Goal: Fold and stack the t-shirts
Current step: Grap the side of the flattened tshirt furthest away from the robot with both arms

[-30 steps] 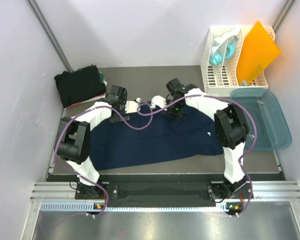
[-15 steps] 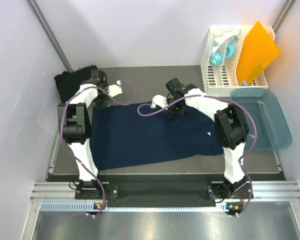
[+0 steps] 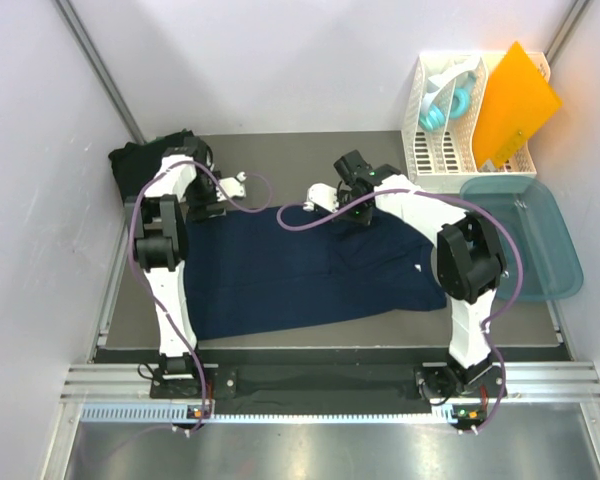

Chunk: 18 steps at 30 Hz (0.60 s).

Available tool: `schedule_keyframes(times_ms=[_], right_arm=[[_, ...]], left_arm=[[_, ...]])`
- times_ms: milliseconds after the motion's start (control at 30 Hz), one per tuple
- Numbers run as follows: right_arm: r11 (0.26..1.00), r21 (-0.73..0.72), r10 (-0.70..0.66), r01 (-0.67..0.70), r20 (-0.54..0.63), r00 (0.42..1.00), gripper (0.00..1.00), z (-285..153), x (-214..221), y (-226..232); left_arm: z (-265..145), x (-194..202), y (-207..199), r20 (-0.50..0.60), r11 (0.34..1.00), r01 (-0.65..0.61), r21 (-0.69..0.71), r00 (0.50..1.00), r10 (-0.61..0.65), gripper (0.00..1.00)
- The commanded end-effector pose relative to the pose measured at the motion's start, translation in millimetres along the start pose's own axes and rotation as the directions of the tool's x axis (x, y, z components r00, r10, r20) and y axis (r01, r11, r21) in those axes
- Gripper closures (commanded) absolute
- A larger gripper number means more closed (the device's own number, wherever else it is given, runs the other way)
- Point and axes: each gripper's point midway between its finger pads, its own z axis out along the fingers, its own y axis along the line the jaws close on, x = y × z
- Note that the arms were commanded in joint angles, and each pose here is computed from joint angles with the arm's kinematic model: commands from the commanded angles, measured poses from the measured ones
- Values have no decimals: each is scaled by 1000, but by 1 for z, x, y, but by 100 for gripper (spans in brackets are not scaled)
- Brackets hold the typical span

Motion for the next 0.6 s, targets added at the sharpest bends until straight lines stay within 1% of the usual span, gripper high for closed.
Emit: schedule_keyframes(times_ms=[0, 67, 100, 167, 300, 467, 567], right_arm=[[996, 91, 13, -16, 37, 999, 100, -34, -10, -20], [996, 91, 14, -17, 36, 999, 100, -33, -9, -20], [996, 91, 14, -17, 39, 999, 100, -34, -10, -20], [996, 84, 14, -17, 40, 999, 100, -32, -10, -19], [996, 84, 12, -17, 53, 999, 100, -31, -16, -24], [997, 76, 15, -19, 63, 998, 100, -31, -19, -24], [997, 71, 12, -16, 64, 998, 100, -32, -20, -23]], left_arm=[[-9, 5, -20, 12, 995, -39, 89, 999, 38, 9], [-4, 13, -23, -16, 997, -31, 74, 999, 32, 8], [-4, 15, -13, -17, 999, -33, 28, 999, 34, 8], [-3, 24, -8, -36, 1000, -22, 8, 999, 22, 8], [-2, 45, 3, -79, 1000, 10, 9, 997, -9, 8], [-7, 63, 26, -87, 998, 46, -34, 995, -49, 8], [-2, 65, 29, -80, 998, 50, -23, 995, -52, 8]])
